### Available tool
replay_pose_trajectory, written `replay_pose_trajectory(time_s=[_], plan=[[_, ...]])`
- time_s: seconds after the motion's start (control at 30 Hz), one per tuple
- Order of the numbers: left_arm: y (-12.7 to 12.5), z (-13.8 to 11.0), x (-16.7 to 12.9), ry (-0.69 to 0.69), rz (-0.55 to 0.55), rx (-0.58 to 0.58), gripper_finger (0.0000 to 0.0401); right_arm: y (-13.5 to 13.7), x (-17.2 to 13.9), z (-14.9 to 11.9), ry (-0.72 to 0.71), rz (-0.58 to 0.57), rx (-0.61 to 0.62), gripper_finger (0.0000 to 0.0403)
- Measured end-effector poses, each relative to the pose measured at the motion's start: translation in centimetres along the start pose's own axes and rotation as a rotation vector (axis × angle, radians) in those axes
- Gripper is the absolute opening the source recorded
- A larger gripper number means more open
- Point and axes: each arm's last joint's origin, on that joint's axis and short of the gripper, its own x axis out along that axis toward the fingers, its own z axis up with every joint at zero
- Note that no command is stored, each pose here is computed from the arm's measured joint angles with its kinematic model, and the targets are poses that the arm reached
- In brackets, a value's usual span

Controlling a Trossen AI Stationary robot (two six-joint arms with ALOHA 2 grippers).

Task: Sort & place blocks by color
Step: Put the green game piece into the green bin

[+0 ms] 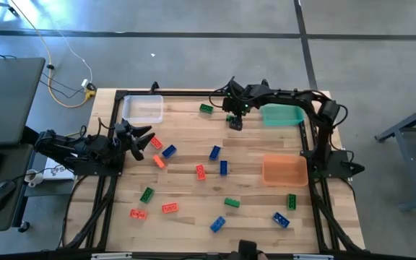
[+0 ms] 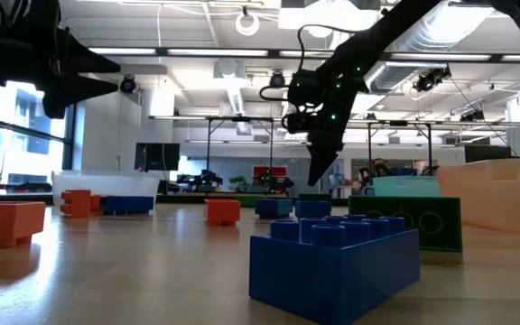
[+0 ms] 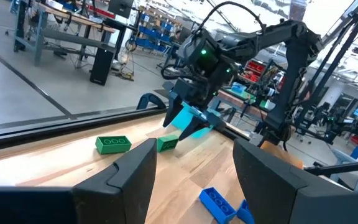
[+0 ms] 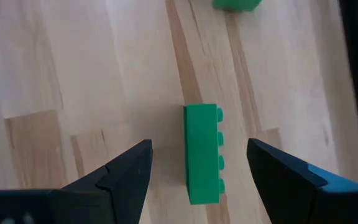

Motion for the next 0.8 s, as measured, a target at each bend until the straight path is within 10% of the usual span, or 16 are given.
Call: replay_pose_trajectory(time_s=[0.8], plan=[[0.0, 0.0, 0.0, 0.001, 0.0, 0.001, 0.02, -0.8, 3.6, -1.0, 0.073, 0.065, 0.059, 0.0243]])
